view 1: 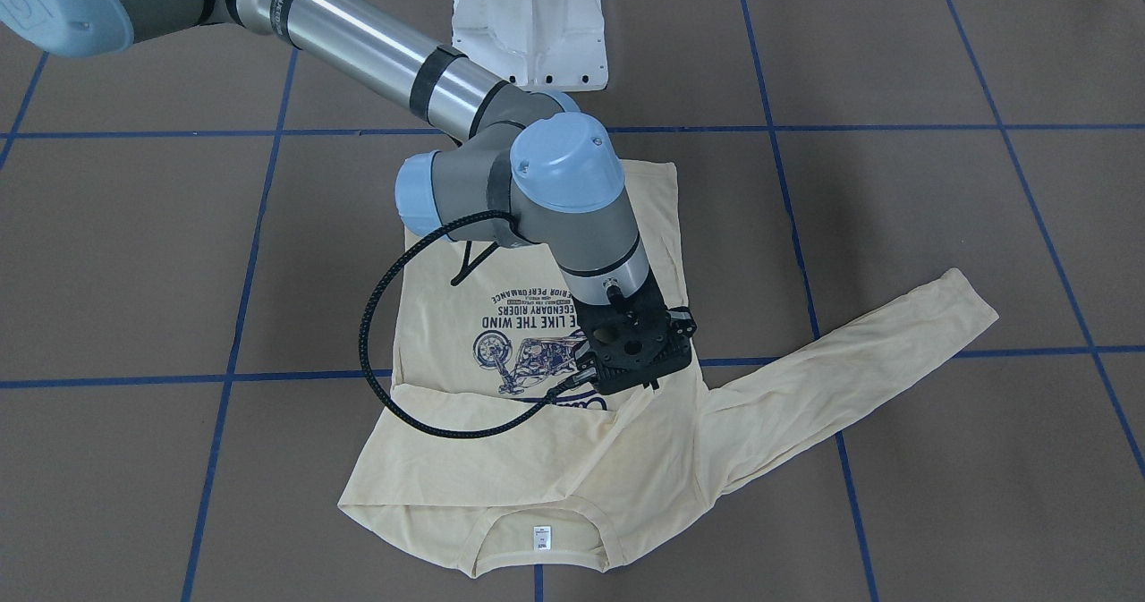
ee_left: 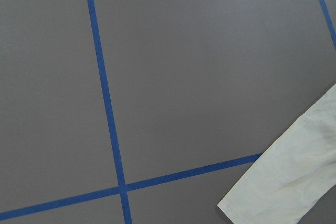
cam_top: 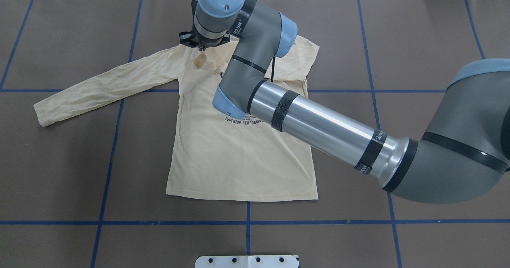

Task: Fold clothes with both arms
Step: 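Release the sleeve near the collar and lift the right gripper away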

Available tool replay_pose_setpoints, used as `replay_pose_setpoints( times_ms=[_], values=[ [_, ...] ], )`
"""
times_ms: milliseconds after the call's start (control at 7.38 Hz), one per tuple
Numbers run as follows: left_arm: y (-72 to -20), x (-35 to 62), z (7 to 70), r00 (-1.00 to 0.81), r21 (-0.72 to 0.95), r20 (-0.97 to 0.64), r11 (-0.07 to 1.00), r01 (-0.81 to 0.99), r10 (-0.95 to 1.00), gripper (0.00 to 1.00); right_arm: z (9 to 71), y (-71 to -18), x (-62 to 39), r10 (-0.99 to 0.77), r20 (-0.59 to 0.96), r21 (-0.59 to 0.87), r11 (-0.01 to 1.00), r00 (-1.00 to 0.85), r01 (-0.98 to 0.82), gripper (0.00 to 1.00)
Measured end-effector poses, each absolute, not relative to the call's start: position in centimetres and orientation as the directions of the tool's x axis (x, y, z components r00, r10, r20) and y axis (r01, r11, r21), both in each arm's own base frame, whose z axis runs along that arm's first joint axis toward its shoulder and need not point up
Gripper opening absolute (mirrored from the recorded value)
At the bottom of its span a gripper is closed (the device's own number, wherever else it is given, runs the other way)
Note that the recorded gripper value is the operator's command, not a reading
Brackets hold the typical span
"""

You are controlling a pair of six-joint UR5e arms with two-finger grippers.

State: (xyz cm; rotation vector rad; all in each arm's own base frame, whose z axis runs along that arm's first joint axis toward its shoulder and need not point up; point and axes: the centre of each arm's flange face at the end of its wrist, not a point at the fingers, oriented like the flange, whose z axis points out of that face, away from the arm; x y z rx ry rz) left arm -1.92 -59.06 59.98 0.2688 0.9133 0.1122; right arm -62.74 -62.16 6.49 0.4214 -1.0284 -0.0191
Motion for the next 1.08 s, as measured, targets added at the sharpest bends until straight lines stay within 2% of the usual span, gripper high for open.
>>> replay_pose_setpoints(
  times_ms=[678, 1084],
  values=[
    [-59.4, -1.9, 59.6, 0.605, 0.261, -0.774, 0.964, 0.041, 0.184, 1.00, 4.3, -61.6, -63.2, -0.038, 0.882, 0.201, 0.932, 0.470, -0.302, 0.99],
    [-59.7, 0.6, 58.1, 0.584, 0.239, -0.801, 0.965, 0.111, 0.132, 0.99, 8.8, -61.0, -61.7, -0.007, 0.880, 0.176, 0.934, 0.475, -0.312, 1.00]
  ],
)
